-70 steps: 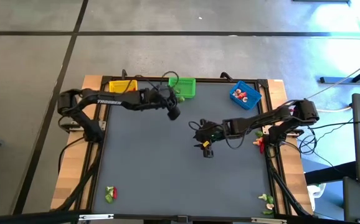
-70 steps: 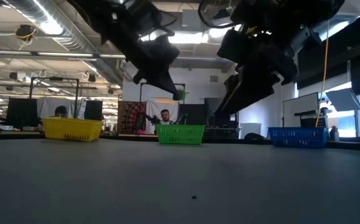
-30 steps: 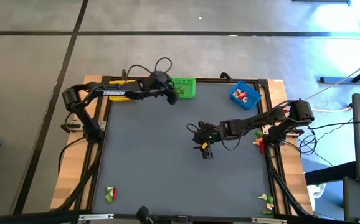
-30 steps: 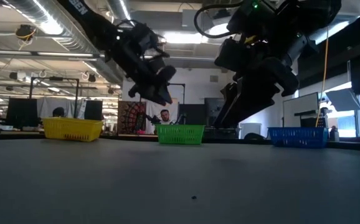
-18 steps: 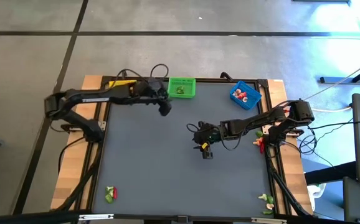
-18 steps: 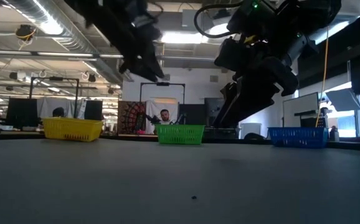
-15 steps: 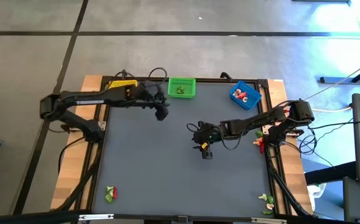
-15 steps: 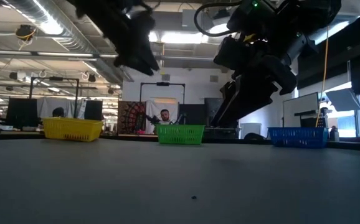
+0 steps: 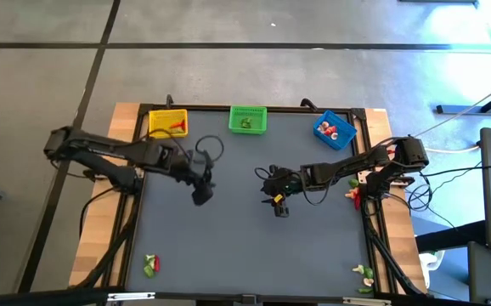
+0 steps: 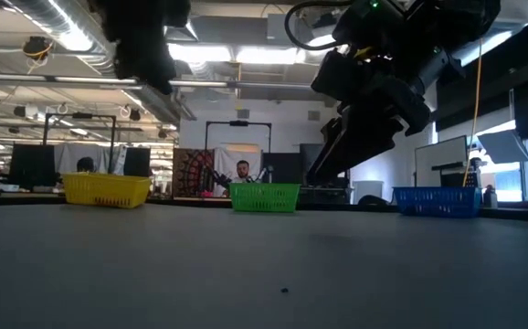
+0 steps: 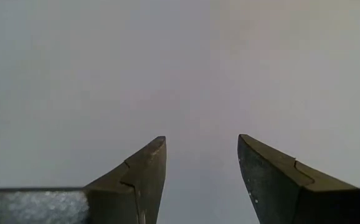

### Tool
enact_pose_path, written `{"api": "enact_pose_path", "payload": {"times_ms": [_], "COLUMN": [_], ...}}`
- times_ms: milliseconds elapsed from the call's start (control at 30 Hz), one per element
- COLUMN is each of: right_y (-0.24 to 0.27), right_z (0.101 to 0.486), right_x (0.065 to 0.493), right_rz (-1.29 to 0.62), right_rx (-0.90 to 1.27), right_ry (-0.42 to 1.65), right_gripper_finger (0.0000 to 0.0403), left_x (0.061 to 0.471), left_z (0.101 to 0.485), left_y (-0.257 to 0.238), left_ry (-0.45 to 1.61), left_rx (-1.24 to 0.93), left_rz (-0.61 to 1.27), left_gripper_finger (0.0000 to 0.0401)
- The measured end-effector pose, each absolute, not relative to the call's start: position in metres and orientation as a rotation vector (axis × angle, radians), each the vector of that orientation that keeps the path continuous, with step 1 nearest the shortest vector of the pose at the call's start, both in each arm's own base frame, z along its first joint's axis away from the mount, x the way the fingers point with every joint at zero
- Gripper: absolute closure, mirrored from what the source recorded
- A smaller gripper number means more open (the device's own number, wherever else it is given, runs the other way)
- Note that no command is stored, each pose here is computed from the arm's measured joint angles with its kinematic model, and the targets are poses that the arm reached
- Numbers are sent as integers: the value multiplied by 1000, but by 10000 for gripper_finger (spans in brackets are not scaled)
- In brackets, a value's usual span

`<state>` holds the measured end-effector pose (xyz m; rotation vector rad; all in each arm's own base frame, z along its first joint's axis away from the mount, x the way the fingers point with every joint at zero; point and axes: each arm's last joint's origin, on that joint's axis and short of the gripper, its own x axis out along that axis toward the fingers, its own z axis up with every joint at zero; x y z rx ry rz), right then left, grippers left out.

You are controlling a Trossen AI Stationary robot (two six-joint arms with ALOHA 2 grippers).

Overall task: Sort produce into baskets
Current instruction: Put the red chili pepper into the yellow basket

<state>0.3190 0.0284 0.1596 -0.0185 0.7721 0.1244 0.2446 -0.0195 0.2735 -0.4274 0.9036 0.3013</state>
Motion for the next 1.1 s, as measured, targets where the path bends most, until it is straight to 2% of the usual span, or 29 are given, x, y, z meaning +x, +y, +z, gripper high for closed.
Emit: {"api": "enact_pose_path", "payload": {"times_ms": [633,1100], "right_y": [29,29], "right_z": [160,160], "right_x": [319,319], "right_rz": [124,133], "right_rx": [9,13], "right_ry": [769,768], "right_gripper_finger": [205,205], "left_x": [213,195], "left_z": [261,224], "left_y": [-129,-189], "left_ry": [1056,1199], "left_rx": [-770,-1021], "left_rz": [267,483], "left_gripper_finger": [242,242]}}
